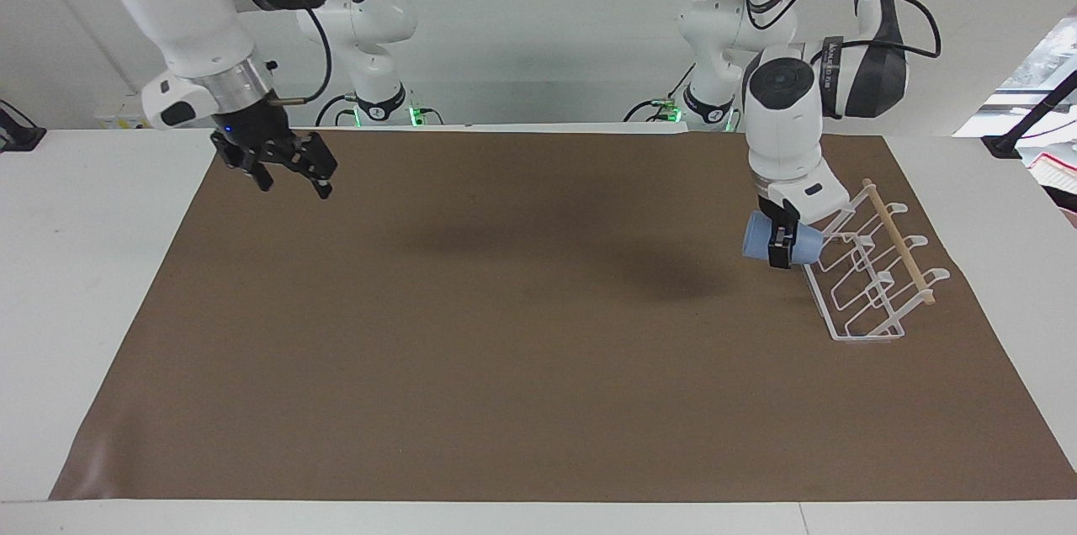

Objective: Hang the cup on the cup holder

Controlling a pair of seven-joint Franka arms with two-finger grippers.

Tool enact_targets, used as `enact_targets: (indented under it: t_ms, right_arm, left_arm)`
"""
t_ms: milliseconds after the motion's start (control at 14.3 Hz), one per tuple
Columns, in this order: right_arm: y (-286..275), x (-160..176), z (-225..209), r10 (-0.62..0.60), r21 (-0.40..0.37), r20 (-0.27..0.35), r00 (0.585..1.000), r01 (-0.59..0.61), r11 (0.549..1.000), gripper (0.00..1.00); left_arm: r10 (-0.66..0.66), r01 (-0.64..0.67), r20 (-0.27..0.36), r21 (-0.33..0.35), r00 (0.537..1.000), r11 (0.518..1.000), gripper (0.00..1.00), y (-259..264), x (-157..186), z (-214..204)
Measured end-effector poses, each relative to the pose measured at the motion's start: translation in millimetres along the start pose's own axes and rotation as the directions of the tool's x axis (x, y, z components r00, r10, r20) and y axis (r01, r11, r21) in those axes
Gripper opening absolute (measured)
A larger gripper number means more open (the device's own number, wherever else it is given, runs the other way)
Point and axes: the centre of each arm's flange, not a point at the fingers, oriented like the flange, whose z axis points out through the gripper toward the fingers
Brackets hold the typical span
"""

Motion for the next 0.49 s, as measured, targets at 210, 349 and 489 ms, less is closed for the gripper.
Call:
enact_targets:
  t_ms: [210, 349, 489]
  right_arm:
    - [17, -6, 3, -0.035, -0.009, 0.065, 0.997, 0.036, 0.999, 1.00]
    - [33, -6, 10, -0.031, 0.026, 0.103, 0.994, 0.029, 0.999, 1.00]
    - [37, -7, 15, -0.031, 0.036, 0.123, 0.992, 0.027, 0.999, 1.00]
  left_arm:
    - [-0.021, 0.047, -0.226, 0.111, 0.974, 0.993, 0.78, 3, 6, 24]
    - [-0.026, 0.093, -0.380, 0.161, 0.925, 0.983, 0.78, 14, 4, 46]
    - [-0.029, 0.133, -0.483, 0.182, 0.875, 0.974, 0.78, 32, 4, 62]
